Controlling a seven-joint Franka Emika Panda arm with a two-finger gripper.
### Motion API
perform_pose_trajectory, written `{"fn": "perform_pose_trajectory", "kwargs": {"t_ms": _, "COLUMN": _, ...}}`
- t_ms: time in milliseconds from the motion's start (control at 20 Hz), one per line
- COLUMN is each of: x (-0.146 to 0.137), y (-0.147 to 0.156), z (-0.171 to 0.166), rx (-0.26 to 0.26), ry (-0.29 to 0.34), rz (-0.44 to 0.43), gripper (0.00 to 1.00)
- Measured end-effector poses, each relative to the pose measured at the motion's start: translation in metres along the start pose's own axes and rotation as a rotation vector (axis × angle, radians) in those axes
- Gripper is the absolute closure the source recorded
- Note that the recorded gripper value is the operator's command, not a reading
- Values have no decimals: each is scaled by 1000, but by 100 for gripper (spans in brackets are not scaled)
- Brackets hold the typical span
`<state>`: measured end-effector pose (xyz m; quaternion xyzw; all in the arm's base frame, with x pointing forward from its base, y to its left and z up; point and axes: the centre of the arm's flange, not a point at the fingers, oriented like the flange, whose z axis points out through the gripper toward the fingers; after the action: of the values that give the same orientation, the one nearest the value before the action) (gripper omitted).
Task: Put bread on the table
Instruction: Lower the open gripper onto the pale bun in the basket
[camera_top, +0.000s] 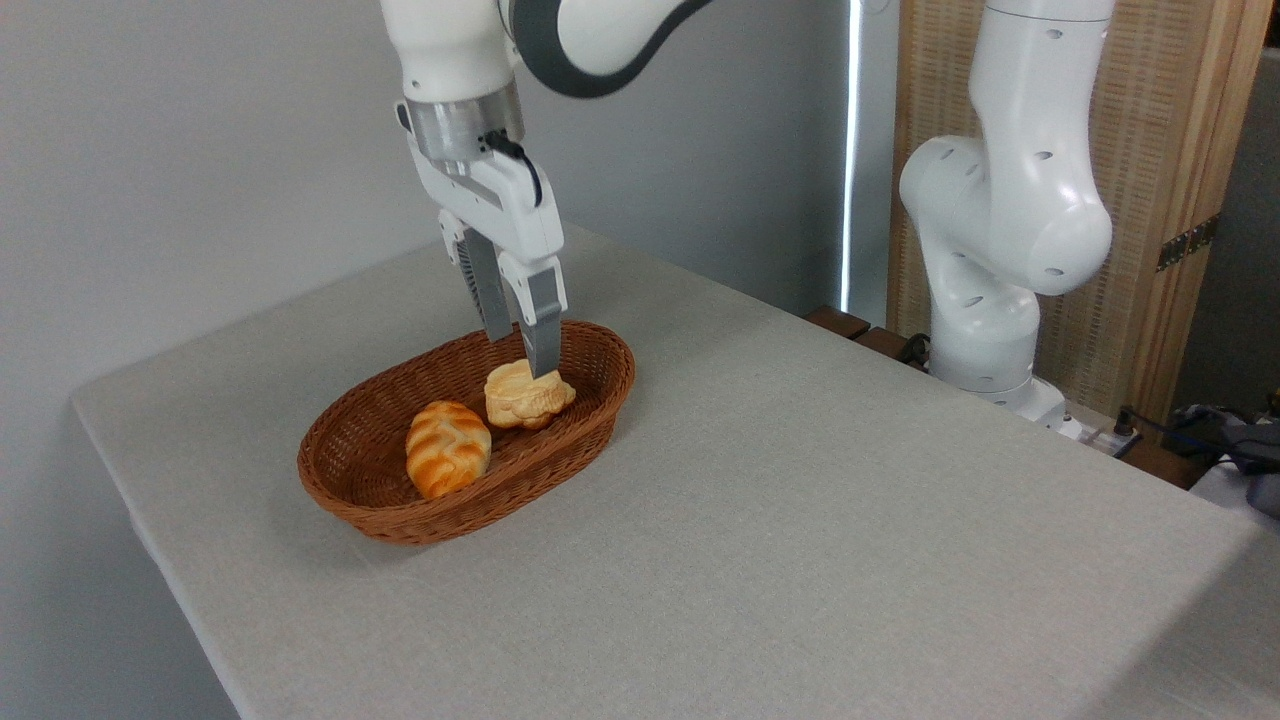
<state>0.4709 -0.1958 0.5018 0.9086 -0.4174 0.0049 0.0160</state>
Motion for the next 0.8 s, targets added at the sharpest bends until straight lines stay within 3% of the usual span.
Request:
{"fn": "perform_pose_trajectory", "kwargs": {"t_ms": 550, "x": 10, "y": 14, "z": 41, "rx": 5, "ry": 10, "rz": 31, "gripper": 0}}
{"fn": "perform_pose_trajectory", "kwargs": {"t_ms": 800, "x": 28, "y": 13, "z": 62, "rx": 25, "ry": 57, "rz": -29, "gripper": 0}}
